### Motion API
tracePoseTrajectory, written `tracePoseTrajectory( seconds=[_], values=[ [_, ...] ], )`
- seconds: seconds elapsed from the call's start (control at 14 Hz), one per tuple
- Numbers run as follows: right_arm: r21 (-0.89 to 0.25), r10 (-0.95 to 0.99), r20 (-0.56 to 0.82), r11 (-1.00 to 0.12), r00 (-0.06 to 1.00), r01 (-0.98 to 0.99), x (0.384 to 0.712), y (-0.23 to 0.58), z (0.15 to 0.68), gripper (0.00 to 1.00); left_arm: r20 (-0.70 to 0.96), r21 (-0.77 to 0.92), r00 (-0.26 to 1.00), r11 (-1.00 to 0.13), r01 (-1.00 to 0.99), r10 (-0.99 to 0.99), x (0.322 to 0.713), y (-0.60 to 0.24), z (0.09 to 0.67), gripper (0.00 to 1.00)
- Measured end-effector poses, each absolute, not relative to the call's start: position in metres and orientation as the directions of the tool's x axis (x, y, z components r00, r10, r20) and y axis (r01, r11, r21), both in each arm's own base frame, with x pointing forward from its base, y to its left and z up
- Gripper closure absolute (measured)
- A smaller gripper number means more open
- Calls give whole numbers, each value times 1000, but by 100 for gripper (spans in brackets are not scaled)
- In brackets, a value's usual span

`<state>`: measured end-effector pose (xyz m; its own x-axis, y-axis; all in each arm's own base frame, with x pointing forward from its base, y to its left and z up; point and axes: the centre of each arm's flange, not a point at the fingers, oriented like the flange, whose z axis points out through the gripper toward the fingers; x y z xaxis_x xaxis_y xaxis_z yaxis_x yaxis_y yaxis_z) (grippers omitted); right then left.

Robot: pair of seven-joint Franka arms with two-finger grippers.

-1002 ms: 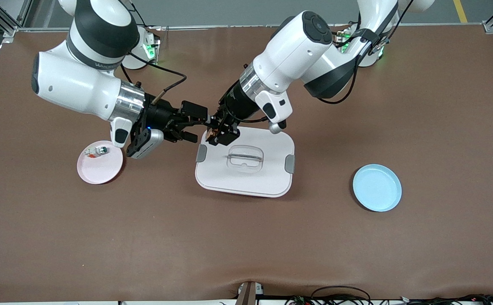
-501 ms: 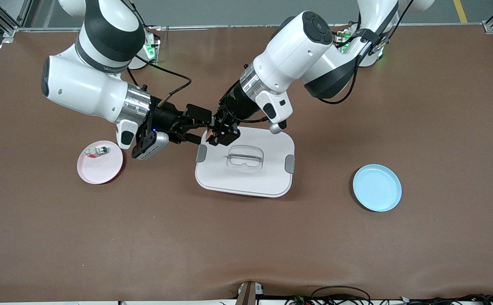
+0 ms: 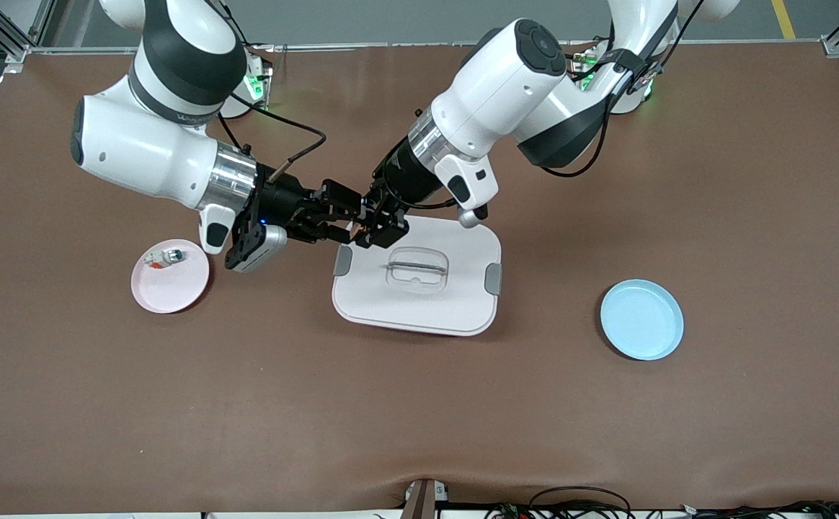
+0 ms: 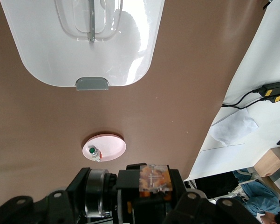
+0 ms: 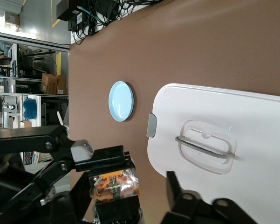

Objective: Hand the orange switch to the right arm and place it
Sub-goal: 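Open the left gripper and pull it back while the right gripper holds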

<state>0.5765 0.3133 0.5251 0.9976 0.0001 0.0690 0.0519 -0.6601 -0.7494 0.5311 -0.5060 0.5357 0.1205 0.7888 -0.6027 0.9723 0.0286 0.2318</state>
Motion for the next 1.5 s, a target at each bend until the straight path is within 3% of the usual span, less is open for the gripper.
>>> tracePoseTrajectory(
  seconds=[0.14,0.72,0.79,0.93,1.0,1.29,1.5],
  values=[
    [-753,4,74,-655,997,59,576,316,529,58,-602,230,119,29,973,790,532,-506,534,28],
    [-753,5,77,-655,997,61,576,316,529,58,-602,230,119,29,973,790,532,-506,534,28],
    [-753,5,76,-655,997,61,576,316,529,58,-602,230,119,29,973,790,531,-506,534,24],
    [-752,5,73,-656,997,58,576,315,527,58,-603,232,120,30,972,788,532,-506,536,4],
    [-752,4,73,-657,997,58,576,315,527,58,-604,233,120,31,972,788,532,-506,537,0],
    [-723,107,187,-658,976,211,578,313,524,58,-606,236,119,35,971,787,534,-504,538,0],
    [-582,258,298,-714,919,390,583,301,515,58,-608,243,112,50,969,786,540,-496,543,0]
  ],
)
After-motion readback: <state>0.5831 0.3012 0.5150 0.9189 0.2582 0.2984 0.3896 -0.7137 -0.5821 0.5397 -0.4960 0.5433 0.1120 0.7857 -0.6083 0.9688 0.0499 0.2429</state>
